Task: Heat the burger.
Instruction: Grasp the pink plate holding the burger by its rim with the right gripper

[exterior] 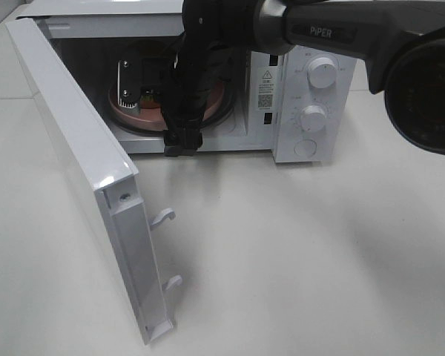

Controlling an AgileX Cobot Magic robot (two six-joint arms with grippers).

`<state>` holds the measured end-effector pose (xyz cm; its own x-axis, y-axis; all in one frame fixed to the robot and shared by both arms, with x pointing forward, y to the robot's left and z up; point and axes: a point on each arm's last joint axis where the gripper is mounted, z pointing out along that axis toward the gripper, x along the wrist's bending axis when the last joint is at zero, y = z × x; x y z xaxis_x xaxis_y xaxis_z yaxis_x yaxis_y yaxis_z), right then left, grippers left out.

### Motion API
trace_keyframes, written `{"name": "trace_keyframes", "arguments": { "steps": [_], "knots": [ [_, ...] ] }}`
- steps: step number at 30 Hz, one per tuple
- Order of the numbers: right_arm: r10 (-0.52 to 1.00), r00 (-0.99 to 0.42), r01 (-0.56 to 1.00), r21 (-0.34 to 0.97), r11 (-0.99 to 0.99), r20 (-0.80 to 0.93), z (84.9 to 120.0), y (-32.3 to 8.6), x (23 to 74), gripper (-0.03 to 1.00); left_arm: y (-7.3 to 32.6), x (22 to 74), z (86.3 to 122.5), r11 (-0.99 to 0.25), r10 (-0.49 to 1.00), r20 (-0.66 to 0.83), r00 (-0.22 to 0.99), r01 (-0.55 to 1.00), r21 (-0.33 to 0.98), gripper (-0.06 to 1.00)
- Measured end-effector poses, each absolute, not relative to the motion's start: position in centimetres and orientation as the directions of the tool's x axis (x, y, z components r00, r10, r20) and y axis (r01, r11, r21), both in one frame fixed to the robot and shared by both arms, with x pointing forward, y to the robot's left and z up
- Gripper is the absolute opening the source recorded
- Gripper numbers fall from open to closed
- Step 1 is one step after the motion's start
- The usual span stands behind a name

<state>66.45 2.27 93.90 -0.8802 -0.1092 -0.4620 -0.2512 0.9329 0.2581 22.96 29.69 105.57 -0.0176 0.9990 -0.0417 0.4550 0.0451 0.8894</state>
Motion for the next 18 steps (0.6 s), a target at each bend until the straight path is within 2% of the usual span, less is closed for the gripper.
{"name": "trace_keyframes", "arguments": {
  "steps": [18],
  "knots": [
    [-0.083, -0.860, -0.253, 0.280, 0.926, -0.504, 93.17, 2.43, 67.39, 0.79, 29.69, 22.96, 105.57, 0.045, 0.999, -0.042, -0.018, 0.455, 0.889, 0.99]
  ]
}}
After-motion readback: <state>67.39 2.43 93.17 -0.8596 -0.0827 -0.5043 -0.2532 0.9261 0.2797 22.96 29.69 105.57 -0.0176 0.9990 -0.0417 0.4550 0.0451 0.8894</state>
